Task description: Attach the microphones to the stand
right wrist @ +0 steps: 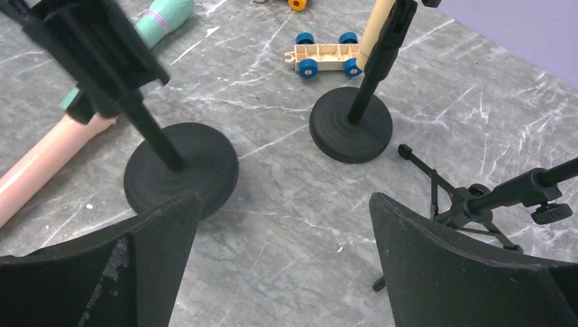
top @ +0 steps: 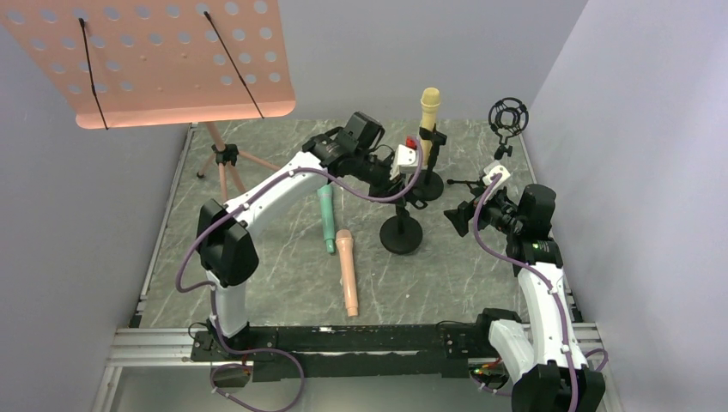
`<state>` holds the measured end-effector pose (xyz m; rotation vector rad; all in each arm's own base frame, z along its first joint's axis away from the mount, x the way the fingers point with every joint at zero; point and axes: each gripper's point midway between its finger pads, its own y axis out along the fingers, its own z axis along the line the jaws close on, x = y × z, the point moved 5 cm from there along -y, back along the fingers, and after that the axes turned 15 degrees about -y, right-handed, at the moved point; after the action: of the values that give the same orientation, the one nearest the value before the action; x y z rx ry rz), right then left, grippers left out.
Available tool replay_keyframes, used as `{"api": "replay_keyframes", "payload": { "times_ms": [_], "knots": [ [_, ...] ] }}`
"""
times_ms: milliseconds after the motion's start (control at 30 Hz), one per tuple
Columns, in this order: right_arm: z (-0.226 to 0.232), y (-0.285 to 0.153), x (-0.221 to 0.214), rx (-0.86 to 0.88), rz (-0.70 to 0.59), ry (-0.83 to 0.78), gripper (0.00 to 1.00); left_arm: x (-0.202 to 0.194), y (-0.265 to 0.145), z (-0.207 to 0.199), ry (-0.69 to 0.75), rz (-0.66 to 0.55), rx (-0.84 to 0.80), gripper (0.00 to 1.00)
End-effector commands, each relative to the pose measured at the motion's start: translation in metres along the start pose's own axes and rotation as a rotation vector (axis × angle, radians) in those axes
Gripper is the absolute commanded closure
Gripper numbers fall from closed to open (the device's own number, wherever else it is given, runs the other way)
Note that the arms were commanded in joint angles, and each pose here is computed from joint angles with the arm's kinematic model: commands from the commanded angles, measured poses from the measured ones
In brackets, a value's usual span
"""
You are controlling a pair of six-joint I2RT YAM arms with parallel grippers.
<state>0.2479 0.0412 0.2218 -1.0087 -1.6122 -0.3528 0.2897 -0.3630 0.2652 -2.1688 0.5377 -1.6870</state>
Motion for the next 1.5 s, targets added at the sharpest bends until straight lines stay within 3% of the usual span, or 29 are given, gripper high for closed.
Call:
{"api": "replay_keyframes", "payload": {
  "times_ms": [0,300,500,700,900,933,967,1200,1300,1467],
  "knots": [
    [-0.007,-0.001,0.008,-0.02,-0.022,-0.041,0.0,0.012,0.001,-0.022,0.167,-0.059,-0.18,1.0],
    [-0.006,0.0,0.007,-0.008,-0.024,-0.041,0.0,-0.014,0.015,-0.02,0.209,0.078,-0.19,1.0],
    [-0.004,0.001,0.006,0.011,-0.029,-0.045,0.0,-0.023,0.016,-0.021,0.224,0.086,-0.177,0.97],
    [-0.002,0.001,0.006,0.02,-0.032,-0.047,0.0,-0.023,0.015,-0.015,0.207,0.089,-0.062,0.55],
    [0.001,0.002,0.005,0.046,-0.04,-0.049,0.0,-0.013,0.005,-0.016,0.208,0.043,0.018,0.28],
    [0.003,0.002,0.005,0.061,-0.044,-0.049,0.0,-0.009,0.001,-0.017,0.199,0.034,0.028,0.06],
    [0.006,0.002,0.005,0.083,-0.052,-0.051,0.0,-0.005,-0.003,-0.018,0.194,0.022,0.041,0.01],
    [0.027,0.002,0.005,0.217,-0.136,-0.09,0.0,0.017,-0.052,-0.046,0.234,-0.223,0.164,0.01],
    [0.04,0.003,0.0,0.298,-0.177,-0.106,0.0,0.008,-0.07,-0.068,0.243,-0.293,0.172,0.01],
    [0.05,-0.001,0.003,0.393,-0.22,-0.16,0.0,-0.028,-0.096,-0.094,0.09,-0.322,0.213,0.01]
  ]
}}
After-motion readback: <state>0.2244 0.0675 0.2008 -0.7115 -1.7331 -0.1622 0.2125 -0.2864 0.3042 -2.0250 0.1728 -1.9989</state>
